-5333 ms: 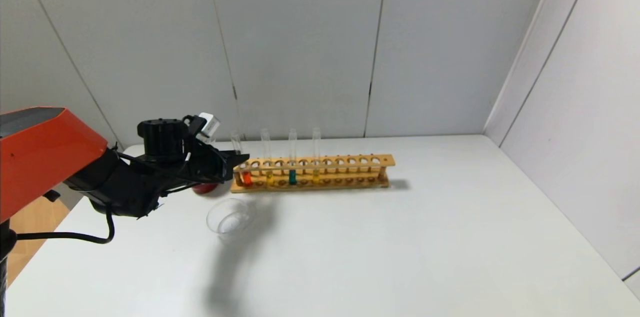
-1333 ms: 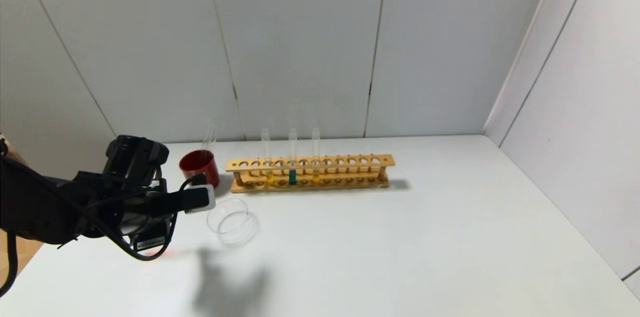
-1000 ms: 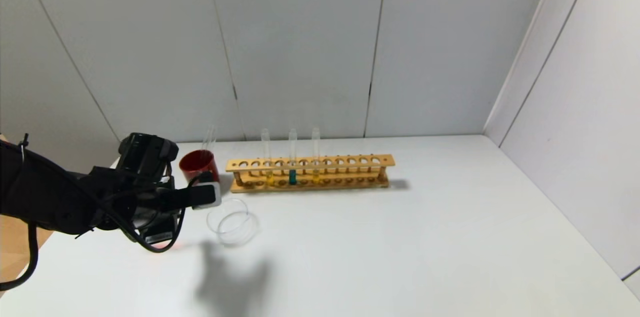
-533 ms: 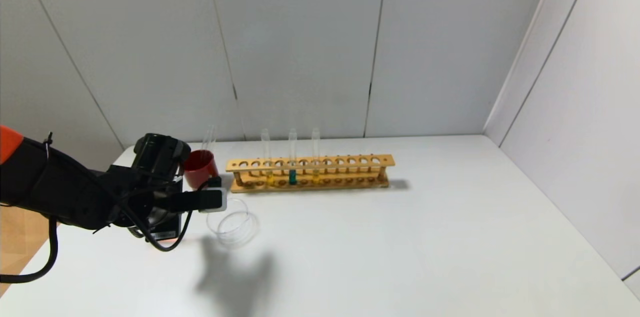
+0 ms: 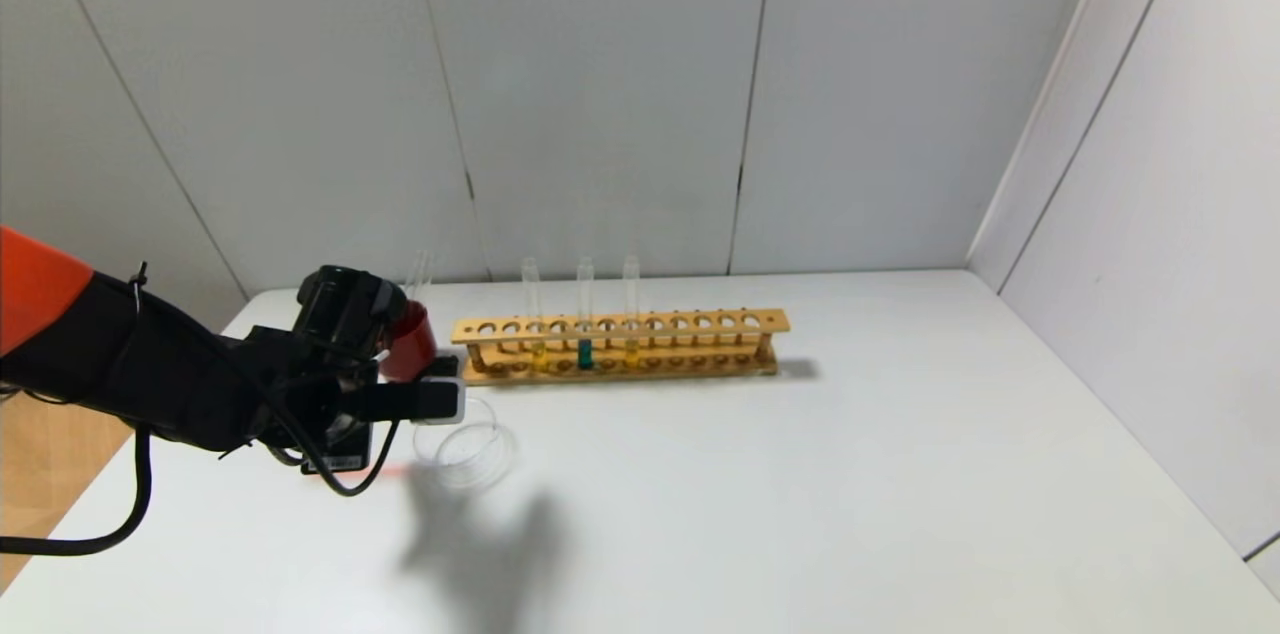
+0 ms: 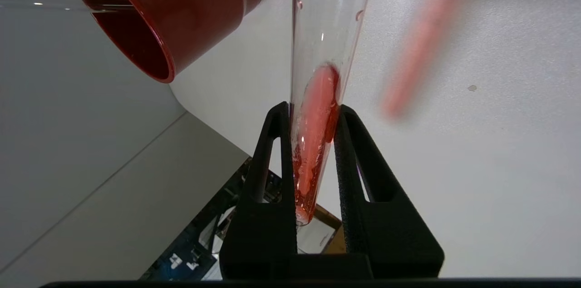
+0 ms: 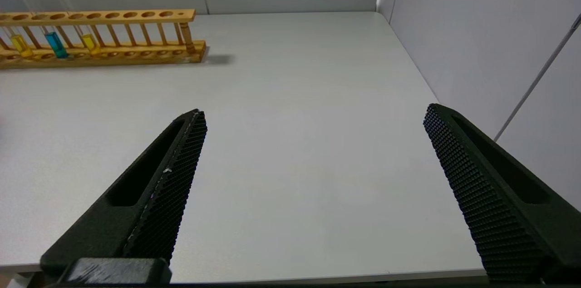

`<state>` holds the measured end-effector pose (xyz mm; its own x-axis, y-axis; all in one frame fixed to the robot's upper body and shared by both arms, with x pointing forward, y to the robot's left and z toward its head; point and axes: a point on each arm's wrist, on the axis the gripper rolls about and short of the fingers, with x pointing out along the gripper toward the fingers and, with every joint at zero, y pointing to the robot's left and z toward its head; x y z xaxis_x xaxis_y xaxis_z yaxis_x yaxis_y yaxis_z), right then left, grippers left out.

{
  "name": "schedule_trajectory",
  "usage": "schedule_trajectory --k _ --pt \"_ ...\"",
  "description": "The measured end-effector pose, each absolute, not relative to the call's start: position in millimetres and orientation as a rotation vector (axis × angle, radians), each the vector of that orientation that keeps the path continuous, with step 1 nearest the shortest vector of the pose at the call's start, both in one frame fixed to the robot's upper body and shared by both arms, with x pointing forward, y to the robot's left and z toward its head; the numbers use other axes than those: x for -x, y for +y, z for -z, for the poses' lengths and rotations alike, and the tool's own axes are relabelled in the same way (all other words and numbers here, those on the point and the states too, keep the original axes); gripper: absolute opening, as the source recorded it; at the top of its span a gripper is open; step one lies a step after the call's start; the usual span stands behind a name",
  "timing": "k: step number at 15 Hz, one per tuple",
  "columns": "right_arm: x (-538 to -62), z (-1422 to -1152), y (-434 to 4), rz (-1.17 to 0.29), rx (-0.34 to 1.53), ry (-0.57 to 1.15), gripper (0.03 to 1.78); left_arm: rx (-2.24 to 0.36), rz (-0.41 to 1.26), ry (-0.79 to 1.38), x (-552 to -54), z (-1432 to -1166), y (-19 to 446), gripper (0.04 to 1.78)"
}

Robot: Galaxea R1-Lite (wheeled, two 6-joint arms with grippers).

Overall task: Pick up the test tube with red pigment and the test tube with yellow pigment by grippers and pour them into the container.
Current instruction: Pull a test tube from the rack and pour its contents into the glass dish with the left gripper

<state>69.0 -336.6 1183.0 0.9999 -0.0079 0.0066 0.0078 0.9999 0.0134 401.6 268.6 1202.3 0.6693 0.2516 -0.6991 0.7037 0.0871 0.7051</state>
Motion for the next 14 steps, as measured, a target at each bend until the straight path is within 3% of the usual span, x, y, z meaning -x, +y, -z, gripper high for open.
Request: schedule_trajectory --k 14 --pt "-69.0 -1183.0 -336.6 0.007 -0.013 -0.007 1.75 -1.612 0.404 0.826 -408.1 -1204.5 258.5 0.32"
